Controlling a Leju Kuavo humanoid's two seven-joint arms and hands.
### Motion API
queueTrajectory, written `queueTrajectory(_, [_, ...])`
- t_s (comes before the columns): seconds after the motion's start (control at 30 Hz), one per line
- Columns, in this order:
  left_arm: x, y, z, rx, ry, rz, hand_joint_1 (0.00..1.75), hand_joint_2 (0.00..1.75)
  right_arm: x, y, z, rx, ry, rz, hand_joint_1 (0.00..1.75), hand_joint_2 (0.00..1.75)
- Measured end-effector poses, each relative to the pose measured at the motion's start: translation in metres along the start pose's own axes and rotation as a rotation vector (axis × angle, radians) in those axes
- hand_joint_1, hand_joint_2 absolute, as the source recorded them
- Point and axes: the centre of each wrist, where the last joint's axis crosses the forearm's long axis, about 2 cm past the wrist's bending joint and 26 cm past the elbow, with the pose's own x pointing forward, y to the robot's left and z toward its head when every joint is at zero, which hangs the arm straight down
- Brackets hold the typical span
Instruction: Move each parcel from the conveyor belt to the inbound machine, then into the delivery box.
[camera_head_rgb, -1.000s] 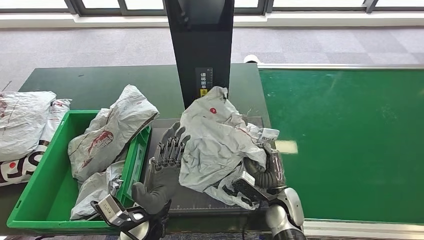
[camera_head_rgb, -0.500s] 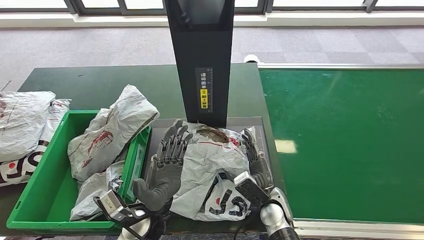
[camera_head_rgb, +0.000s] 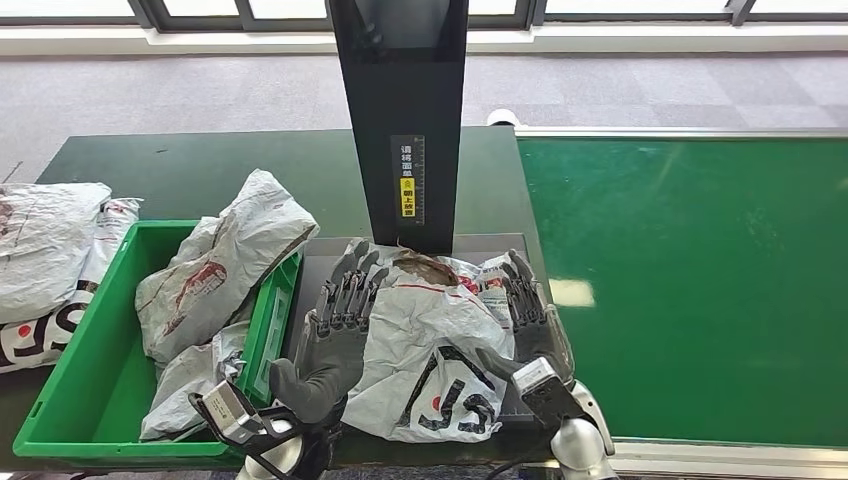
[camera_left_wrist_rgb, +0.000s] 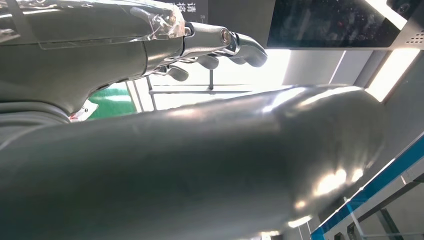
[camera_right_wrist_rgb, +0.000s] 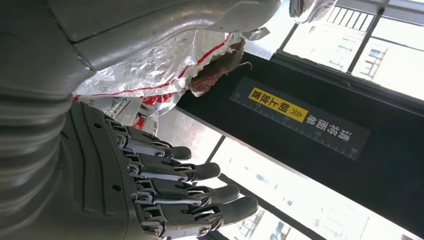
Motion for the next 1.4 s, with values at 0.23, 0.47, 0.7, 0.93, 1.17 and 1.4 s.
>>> queueTrajectory(0.23, [0.0,0.0,0.0,-0.001,0.0,-0.001,0.0,0.0,0.002,-0.003,-0.001,0.0,-0.011,0.009,0.0,1.75])
queueTrajectory(0.47, [0.0,0.0,0.0,0.0,0.001,-0.003,0.0,0.0,0.003,-0.004,-0.001,0.005,-0.015,0.012,0.0,1.75])
queueTrajectory(0.7, [-0.002,0.0,0.003,0.048,0.031,-0.145,0.0,0.0,0.013,-0.006,0.008,-0.006,-0.049,-0.019,0.0,1.75])
queueTrajectory(0.93, [-0.008,-0.004,0.007,0.131,0.127,-0.738,0.0,1.75,0.049,-0.011,0.024,-0.037,-0.159,-0.029,0.0,1.75])
queueTrajectory(1.17, [-0.021,-0.006,0.013,0.088,0.277,-1.003,0.0,1.75,0.083,-0.015,0.019,0.01,-0.294,-0.132,0.0,1.75])
queueTrajectory(1.4, [-0.037,-0.01,0.021,0.024,0.383,-1.07,0.0,1.75,0.102,-0.015,0.019,0.036,-0.355,-0.114,0.0,1.75])
